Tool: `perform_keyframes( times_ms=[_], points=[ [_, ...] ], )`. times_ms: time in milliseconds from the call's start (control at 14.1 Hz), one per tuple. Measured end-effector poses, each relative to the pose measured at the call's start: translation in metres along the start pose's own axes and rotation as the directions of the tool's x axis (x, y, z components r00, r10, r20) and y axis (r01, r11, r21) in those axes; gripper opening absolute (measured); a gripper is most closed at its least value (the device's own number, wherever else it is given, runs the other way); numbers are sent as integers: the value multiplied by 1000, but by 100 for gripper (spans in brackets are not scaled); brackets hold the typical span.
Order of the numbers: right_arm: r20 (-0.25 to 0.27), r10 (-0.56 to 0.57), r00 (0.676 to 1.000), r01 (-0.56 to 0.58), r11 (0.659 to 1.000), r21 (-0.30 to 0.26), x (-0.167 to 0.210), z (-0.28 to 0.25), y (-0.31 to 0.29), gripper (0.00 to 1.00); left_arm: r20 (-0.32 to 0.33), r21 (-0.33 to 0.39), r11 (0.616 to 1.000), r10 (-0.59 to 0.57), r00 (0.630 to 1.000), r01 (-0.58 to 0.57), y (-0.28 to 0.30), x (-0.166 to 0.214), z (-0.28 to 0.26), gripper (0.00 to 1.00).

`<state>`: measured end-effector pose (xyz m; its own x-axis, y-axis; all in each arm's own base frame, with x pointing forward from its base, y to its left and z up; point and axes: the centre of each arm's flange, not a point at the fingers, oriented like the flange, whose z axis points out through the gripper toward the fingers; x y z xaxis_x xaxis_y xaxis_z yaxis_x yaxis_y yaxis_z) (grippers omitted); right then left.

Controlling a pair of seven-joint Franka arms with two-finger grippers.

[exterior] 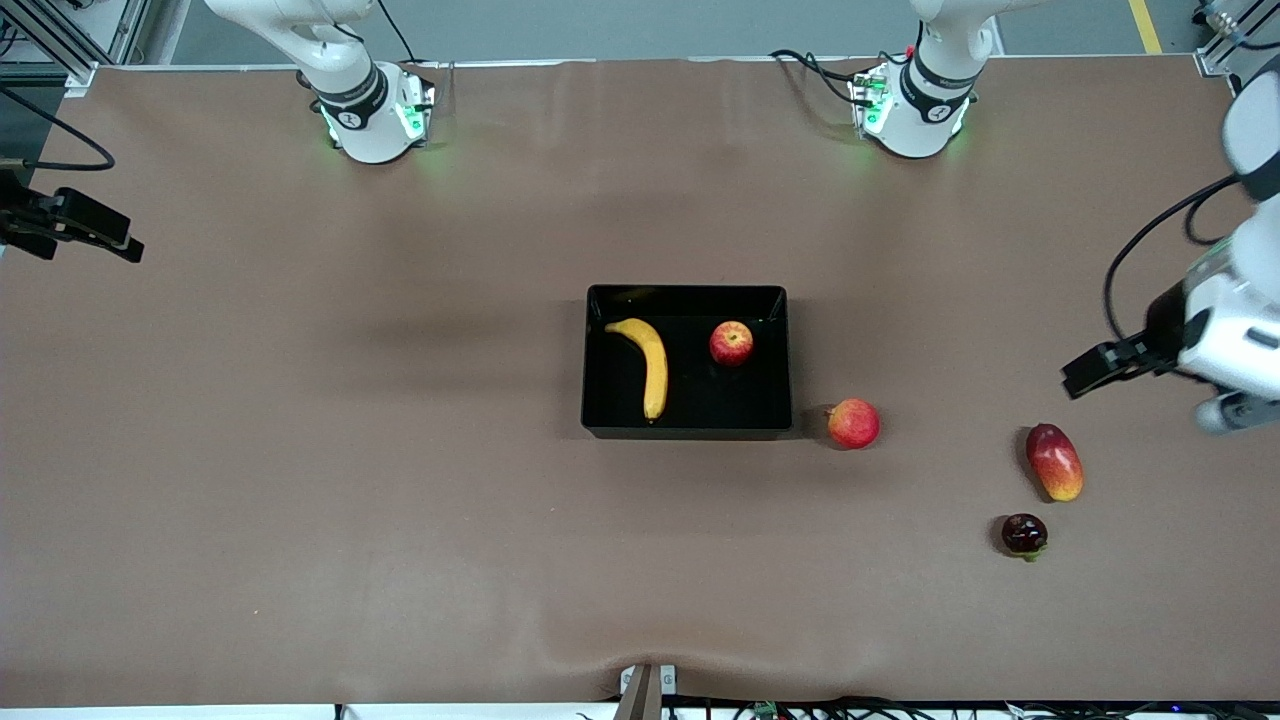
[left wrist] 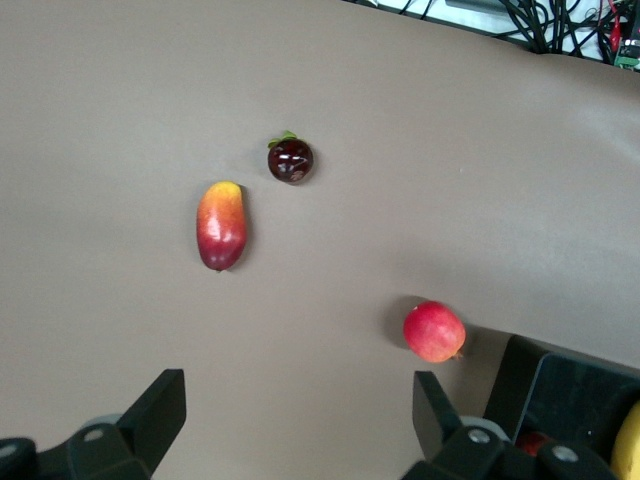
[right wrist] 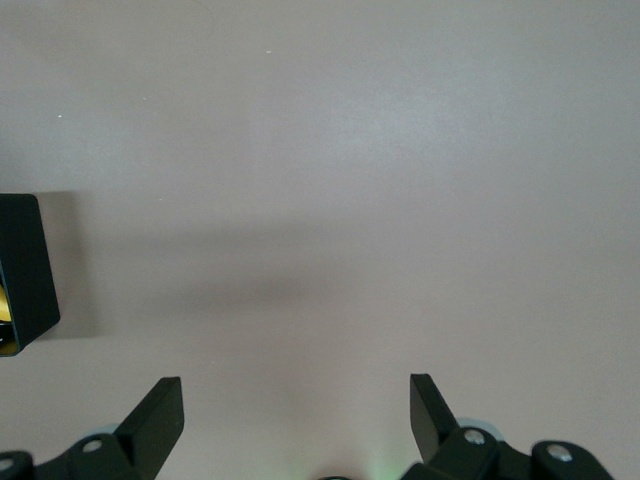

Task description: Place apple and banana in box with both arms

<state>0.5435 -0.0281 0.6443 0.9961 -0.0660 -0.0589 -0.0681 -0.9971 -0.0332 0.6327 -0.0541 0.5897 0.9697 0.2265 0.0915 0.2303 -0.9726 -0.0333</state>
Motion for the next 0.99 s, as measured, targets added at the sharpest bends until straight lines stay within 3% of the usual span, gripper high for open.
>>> perform_keyframes(
  times_ms=[284, 709, 993],
  points=[
    [0, 0, 1000, 0, 1000, 0, 0, 0, 0, 100, -7, 29, 992, 124, 992, -124, 9, -21, -24, 100],
    [1, 0, 1000, 0, 1000, 0, 0, 0, 0, 100, 14, 34, 985, 167, 986, -168, -13, -69, -57, 100],
    [1, 0, 1000, 0, 1000, 0, 0, 0, 0, 100, 33, 38, 985, 164, 986, -165, -19, -74, -55, 100]
  ],
)
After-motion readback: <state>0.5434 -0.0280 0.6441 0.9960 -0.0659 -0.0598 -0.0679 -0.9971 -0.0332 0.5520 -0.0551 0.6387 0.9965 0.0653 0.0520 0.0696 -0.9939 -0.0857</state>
